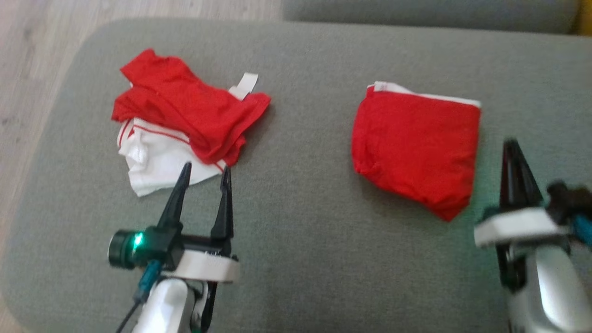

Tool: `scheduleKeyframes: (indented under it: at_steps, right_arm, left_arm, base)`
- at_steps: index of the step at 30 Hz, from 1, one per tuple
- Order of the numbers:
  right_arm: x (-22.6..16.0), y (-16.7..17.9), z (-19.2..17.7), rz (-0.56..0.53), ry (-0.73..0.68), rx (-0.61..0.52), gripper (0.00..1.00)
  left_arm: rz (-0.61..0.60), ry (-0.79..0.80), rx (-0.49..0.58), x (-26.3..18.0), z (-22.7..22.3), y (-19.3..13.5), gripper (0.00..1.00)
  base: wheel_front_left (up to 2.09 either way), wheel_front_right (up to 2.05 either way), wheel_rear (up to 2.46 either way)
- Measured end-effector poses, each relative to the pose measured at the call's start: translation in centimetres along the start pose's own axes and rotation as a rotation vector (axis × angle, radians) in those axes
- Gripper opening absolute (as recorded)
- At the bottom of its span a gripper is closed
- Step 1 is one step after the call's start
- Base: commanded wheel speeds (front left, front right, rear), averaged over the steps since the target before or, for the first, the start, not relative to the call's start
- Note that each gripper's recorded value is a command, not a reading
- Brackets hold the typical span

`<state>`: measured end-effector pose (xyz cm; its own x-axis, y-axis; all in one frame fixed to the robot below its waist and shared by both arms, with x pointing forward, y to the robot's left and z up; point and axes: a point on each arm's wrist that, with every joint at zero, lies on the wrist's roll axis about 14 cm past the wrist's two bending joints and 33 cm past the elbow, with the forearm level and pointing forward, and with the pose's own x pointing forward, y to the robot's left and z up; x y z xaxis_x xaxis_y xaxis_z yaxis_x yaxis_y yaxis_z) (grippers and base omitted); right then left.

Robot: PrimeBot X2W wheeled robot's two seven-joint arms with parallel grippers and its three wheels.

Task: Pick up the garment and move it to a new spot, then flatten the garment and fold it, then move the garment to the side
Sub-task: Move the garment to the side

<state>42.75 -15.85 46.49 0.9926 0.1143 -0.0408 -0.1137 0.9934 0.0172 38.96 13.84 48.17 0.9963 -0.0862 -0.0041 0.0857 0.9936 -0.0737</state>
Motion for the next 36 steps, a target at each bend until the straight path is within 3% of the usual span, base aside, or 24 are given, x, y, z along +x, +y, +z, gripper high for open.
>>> scheduleKeyframes:
  at_steps: [6, 11, 14, 24, 31, 36]
  right_arm:
    - [6.6, 2.9, -1.2, 0.076, 0.049, 0.03, 0.0]
    - [9.7, 4.7, -5.1, 0.119, 0.164, 0.01, 0.0]
    - [10.2, 6.3, -8.5, 0.169, 0.275, -0.026, 0.0]
    - [11.5, 10.5, -6.1, 0.299, 0.2, -0.017, 0.0]
    - [9.5, 13.4, -8.7, 0.411, 0.3, -0.065, 0.0]
    - [9.8, 13.2, -8.0, 0.401, 0.293, -0.057, 0.0]
  left_arm:
    - [0.008, 0.03, -0.002, 1.9, -1.2, 0.6, 1.0]
    - [0.031, 0.064, -0.007, 2.5, -2.4, 1.6, 1.0]
    - [0.05, 0.075, -0.005, 2.7, -2.8, 2.3, 1.0]
    - [0.052, 0.069, -0.001, 2.6, -2.5, 2.4, 1.0]
    - [0.055, 0.066, -0.01, 2.5, -2.3, 2.4, 1.0]
    - [0.058, 0.06, -0.008, 2.4, -2.0, 2.5, 1.0]
  base:
    - [0.0, 0.0, 0.0]
    - [0.0, 0.0, 0.0]
    - [0.0, 0.0, 0.0]
    - [0.0, 0.0, 0.0]
    - [0.0, 0.0, 0.0]
    - [0.0, 0.0, 0.0]
